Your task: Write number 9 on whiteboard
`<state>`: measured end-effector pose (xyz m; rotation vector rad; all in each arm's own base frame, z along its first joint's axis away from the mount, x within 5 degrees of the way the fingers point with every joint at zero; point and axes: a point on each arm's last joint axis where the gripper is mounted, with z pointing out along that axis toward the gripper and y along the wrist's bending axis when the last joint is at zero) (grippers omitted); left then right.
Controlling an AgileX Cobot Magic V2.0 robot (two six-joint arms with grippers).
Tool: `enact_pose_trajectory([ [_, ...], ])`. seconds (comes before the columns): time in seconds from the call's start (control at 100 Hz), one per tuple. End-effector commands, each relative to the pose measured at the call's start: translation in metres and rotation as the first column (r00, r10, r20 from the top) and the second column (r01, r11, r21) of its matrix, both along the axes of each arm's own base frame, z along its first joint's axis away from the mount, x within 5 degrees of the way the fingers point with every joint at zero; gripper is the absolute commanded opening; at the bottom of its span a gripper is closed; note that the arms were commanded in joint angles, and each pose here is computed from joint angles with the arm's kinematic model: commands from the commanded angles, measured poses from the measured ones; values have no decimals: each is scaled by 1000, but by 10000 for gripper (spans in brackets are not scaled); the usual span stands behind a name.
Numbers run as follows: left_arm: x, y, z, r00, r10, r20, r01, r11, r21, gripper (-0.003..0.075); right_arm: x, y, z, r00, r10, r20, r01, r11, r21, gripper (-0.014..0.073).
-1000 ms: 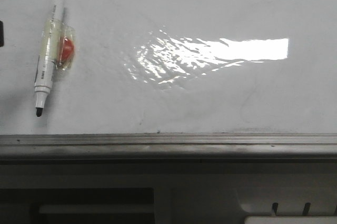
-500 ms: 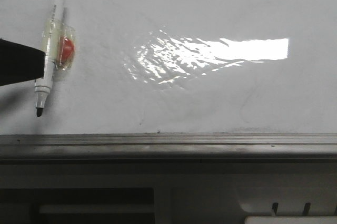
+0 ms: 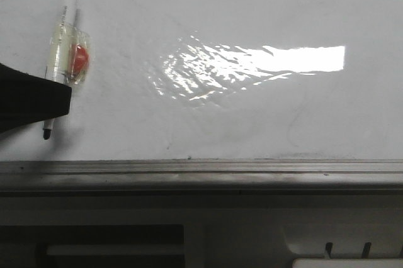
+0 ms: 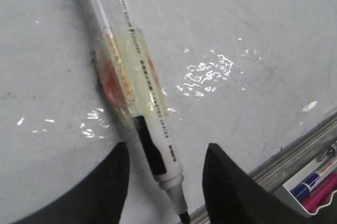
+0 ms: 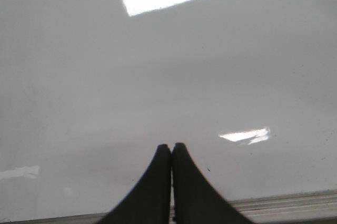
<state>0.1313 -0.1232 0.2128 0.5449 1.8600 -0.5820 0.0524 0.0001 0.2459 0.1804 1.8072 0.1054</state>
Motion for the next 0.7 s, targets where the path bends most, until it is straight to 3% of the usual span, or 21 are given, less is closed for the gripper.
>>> enact_pose_trajectory([
  [0.0,4,-4,16,997,15,82,-8,996,-87,302,3,0,14,997,-2,80,3,1000,-5,-69],
  [0.31,5,-4,17,996,18,85,-11,996,-89,302,2,6,14,991,111,73,-111,994,-4,-69],
  [0.69,9,-1,15,996,47,79,-41,996,-83,302,2,6,14,991,114,73,-114,994,-4,-69],
])
